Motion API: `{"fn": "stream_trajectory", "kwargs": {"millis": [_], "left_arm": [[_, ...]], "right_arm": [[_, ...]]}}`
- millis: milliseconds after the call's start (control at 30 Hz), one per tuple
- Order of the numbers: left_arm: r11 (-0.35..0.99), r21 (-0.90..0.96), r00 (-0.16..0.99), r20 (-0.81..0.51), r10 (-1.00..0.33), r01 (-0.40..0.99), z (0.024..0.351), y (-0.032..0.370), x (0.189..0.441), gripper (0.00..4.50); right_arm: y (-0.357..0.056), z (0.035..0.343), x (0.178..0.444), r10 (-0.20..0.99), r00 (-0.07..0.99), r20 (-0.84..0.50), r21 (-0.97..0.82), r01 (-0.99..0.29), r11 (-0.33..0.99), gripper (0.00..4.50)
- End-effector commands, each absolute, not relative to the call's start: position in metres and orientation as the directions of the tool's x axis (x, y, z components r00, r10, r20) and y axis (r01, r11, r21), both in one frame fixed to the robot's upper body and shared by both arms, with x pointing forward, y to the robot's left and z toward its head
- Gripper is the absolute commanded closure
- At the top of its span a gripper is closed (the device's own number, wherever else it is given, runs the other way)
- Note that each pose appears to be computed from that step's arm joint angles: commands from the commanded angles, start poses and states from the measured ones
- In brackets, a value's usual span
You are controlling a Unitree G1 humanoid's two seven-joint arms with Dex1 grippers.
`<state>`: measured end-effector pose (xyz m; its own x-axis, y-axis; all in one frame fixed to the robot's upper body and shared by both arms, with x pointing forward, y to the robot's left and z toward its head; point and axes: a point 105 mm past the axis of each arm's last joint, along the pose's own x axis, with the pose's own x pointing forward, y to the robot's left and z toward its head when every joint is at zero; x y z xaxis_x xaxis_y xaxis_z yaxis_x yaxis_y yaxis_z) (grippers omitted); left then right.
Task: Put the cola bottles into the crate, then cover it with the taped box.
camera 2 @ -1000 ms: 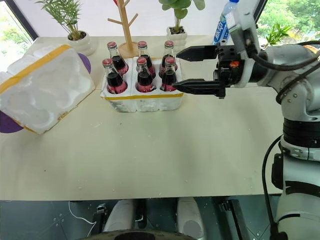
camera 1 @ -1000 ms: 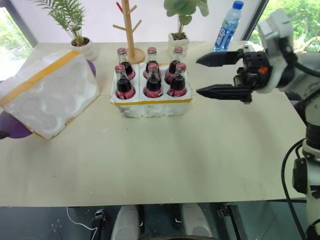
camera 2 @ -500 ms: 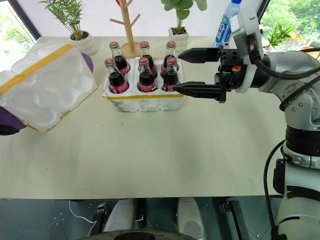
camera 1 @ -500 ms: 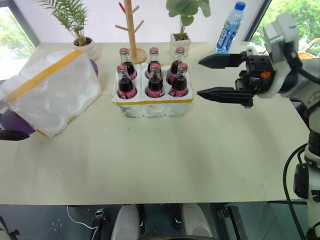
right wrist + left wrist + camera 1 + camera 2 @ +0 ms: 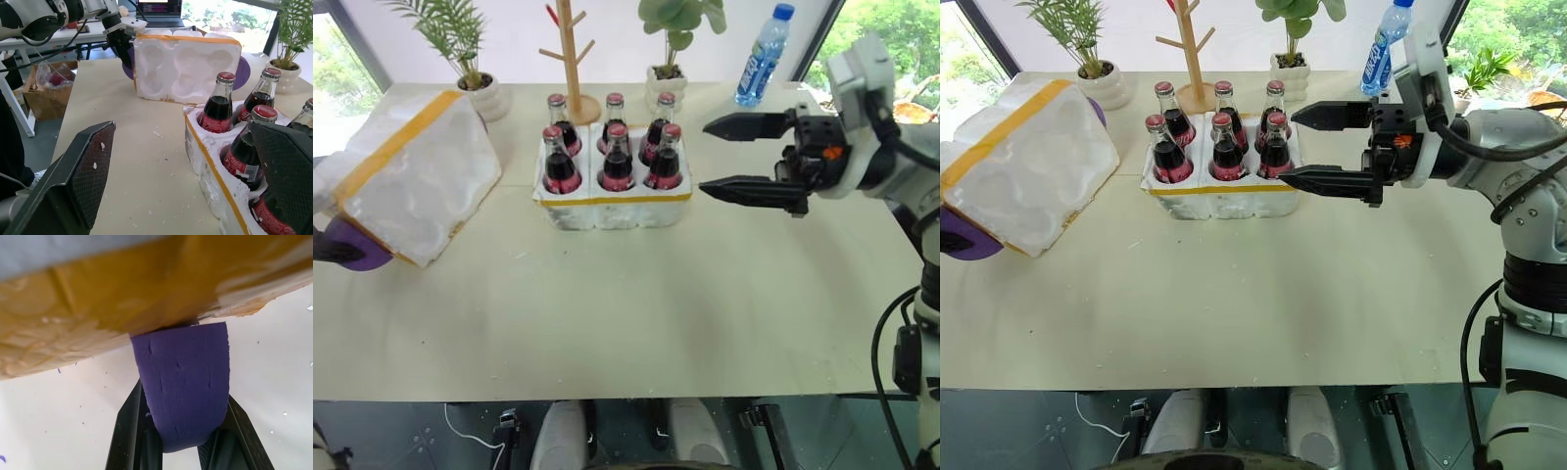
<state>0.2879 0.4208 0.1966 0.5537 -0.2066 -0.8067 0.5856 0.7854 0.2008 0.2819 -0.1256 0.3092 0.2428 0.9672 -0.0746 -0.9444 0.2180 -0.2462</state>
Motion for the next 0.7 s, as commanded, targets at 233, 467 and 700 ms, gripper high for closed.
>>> {"fn": "stream_trajectory", "kwargs": {"millis": [233, 467, 700], "left_arm": [[0.640, 0.711, 0.946, -0.315, -0.079, 0.290, 0.291, 0.405, 0.344, 4.20], [0.187, 0.981, 0.989, 0.085, -0.123, -0.061, 0.341, 0.340, 0.371, 4.20], [0.047, 0.958, 0.900, 0.281, -0.334, -0.281, 0.354, 0.257, 0.383, 4.20]], "right_arm": [[-0.151, 0.312, 0.278, 0.932, 0.355, -0.068, -0.289, -0.901, 0.323, 0.00], [-0.154, 0.306, 0.277, 0.924, 0.378, -0.056, -0.266, -0.898, 0.351, 0.00], [-0.157, 0.300, 0.278, 0.913, 0.406, -0.043, -0.244, -0.891, 0.384, 0.00]]}}
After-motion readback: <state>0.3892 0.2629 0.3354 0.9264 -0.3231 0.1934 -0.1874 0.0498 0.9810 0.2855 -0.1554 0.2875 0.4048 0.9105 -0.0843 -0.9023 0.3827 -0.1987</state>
